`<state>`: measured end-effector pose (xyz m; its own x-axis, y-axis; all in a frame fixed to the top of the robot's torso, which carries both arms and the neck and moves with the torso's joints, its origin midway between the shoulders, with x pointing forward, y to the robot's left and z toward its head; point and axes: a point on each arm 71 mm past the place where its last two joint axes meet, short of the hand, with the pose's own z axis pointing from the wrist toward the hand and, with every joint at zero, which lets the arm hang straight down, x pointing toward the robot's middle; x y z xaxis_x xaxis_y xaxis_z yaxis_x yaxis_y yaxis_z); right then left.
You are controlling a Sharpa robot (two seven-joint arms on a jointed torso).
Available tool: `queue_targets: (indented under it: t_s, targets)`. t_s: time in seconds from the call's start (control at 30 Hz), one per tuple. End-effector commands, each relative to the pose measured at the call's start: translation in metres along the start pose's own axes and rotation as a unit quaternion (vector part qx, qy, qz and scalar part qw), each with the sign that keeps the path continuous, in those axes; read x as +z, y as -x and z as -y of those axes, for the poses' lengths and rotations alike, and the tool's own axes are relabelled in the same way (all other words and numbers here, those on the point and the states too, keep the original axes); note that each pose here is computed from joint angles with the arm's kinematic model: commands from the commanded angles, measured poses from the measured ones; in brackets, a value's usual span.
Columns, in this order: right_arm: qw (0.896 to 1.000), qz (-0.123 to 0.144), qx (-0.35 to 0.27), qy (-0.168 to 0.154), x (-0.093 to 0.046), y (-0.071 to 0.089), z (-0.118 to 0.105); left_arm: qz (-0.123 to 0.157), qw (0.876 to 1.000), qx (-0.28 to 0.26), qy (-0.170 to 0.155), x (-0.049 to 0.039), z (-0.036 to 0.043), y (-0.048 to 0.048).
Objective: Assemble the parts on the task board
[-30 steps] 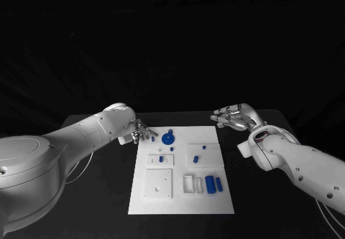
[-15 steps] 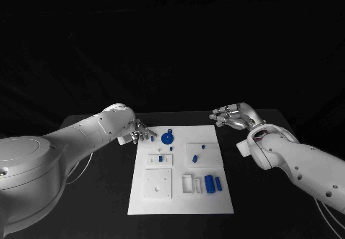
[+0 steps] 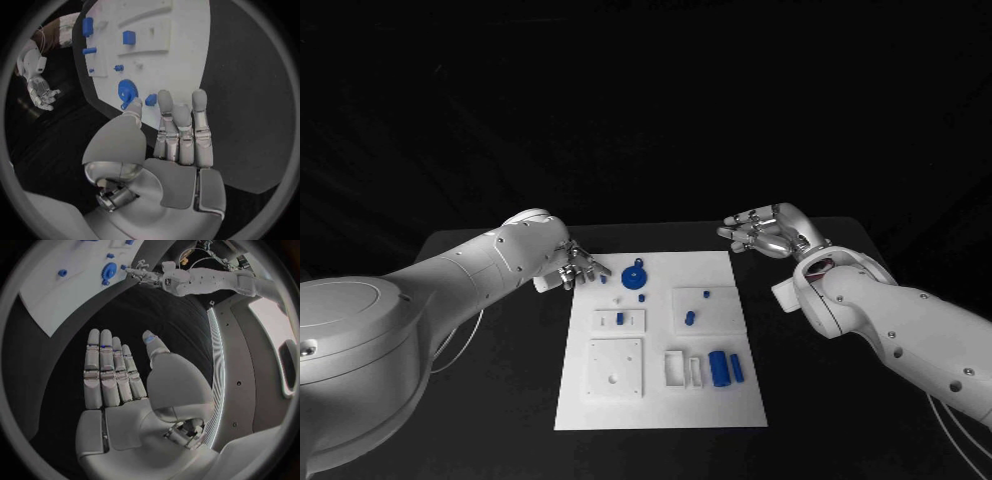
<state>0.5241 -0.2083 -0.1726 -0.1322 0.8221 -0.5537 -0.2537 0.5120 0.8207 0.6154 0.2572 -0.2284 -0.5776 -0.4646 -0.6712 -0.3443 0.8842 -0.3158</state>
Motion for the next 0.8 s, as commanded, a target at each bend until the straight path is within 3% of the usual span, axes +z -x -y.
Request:
queue_targets:
  t_s: [0.03, 0.8]
  targets:
    - [1.000, 0.000, 0.001, 0.007, 0.0003, -0.0006, -0.0024, 0.004, 1.000, -0.006, -0.008, 0.0003, 0.0032, -0.0011]
    - [1.000, -0.001, 0.002, 0.009, 0.0011, -0.0010, -0.0041, 0.010, 1.000, -0.017, -0.015, 0.0024, 0.0047, -0.0030]
